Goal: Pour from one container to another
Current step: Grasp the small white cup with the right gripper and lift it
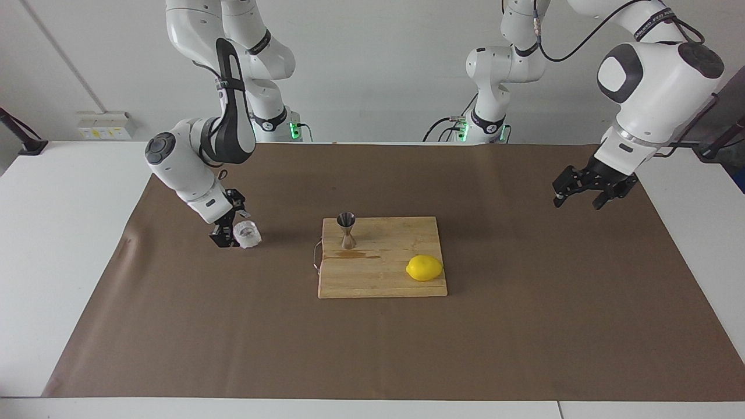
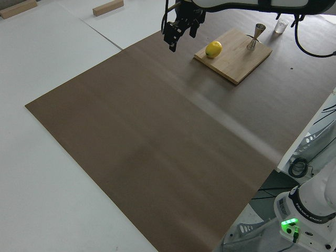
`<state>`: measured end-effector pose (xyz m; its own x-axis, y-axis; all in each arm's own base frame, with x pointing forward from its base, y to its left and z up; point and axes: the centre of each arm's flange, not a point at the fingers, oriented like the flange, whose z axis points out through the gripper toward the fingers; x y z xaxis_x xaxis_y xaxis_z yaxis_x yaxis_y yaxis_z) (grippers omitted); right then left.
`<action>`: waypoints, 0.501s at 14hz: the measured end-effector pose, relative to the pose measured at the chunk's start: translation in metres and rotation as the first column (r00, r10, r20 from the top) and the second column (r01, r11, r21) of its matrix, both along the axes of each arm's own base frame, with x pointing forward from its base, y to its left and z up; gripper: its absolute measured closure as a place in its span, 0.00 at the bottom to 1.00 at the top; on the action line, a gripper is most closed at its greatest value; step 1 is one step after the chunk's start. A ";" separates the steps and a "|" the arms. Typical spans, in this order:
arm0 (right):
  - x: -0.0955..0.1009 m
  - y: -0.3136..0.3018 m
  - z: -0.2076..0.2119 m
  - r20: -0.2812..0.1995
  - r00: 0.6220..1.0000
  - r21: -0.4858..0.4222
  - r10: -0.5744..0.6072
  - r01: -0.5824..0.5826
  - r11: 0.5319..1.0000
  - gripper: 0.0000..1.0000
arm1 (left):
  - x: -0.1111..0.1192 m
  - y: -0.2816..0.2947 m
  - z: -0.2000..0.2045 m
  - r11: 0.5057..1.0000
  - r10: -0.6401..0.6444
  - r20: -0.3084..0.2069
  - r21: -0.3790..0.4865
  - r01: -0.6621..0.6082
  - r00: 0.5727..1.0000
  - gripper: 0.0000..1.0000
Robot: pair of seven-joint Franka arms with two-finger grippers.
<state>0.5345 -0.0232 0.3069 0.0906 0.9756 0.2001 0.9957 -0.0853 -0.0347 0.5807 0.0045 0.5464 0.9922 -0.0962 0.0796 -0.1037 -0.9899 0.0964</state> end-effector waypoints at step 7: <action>-0.001 -0.001 -0.023 0.024 0.999 0.059 0.035 -0.036 0.998 0.26 | -0.027 0.016 0.067 0.996 -0.054 0.012 0.071 0.053 0.998 0.00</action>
<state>0.5338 -0.0243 0.2840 0.0505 0.9644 0.2596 0.9987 -0.0482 -0.0154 0.5539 0.0207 0.6131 0.9843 -0.1547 0.0849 -0.1573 -0.9872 0.0251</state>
